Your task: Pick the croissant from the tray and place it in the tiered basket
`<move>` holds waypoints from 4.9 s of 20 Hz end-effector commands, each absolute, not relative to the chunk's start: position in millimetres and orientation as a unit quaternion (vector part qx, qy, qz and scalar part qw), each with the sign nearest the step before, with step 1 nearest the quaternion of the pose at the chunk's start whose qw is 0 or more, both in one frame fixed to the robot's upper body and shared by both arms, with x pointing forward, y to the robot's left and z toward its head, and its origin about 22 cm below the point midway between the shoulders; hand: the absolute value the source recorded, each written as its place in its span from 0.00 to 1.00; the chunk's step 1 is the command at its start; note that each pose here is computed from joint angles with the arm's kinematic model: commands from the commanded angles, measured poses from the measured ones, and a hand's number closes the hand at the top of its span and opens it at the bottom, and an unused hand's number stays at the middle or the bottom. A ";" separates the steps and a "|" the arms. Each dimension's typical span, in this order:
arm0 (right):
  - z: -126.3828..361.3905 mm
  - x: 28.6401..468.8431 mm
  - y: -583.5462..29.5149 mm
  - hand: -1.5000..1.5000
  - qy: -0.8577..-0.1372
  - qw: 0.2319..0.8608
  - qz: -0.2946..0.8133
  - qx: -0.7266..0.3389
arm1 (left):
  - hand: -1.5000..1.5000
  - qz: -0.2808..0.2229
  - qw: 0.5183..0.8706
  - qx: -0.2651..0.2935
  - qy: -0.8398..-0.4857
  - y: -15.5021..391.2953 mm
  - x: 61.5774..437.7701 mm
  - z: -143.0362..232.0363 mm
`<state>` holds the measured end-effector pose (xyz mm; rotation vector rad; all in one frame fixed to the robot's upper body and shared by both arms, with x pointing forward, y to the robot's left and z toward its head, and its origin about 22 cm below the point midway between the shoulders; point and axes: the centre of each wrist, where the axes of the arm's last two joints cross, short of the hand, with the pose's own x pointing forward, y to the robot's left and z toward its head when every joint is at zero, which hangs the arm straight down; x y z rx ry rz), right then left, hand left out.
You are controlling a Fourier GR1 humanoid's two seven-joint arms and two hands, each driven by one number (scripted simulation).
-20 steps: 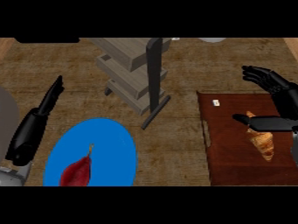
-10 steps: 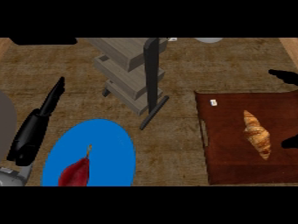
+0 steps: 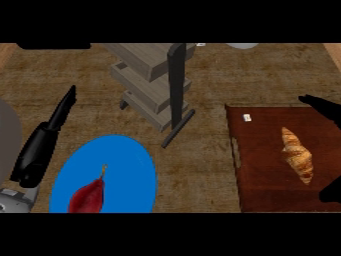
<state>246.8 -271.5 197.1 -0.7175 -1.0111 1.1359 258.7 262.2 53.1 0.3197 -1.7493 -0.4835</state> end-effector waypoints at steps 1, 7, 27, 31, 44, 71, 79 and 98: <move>189.3 230.1 -239.5 0.00 -0.428 0.681 0.496 -0.327 | 0.50 -0.216 0.609 0.132 -0.752 251.3 250.7 46.7; 153.2 240.9 -222.0 0.00 -0.374 0.672 0.514 -0.380 | 0.50 -0.210 0.604 0.144 -0.755 273.9 258.9 47.1; 94.8 257.4 -236.6 0.00 -0.240 0.675 0.555 -0.422 | 0.50 -0.213 0.605 0.136 -0.755 253.8 251.9 64.9; 95.0 244.6 -246.0 0.00 -0.266 0.681 0.520 -0.442 | 0.50 -0.208 0.603 0.137 -0.758 266.6 250.3 45.1; 98.8 266.9 -279.2 0.00 -0.290 0.673 0.502 -0.460 | 0.50 -0.211 0.602 0.136 -0.758 242.4 248.9 40.0; 4.2 271.6 -301.8 1.00 -0.363 0.692 0.477 -0.403 | 0.50 -0.211 0.605 0.135 -0.756 263.7 263.0 59.3; 16.2 281.6 -286.1 1.00 -0.412 0.620 0.496 -0.447 | 0.50 -0.209 0.606 0.134 -0.756 248.3 252.6 45.9; 222.3 158.0 -244.2 1.00 -0.479 0.659 0.194 -0.547 | 0.50 -0.200 0.624 0.150 -0.740 278.0 248.7 43.6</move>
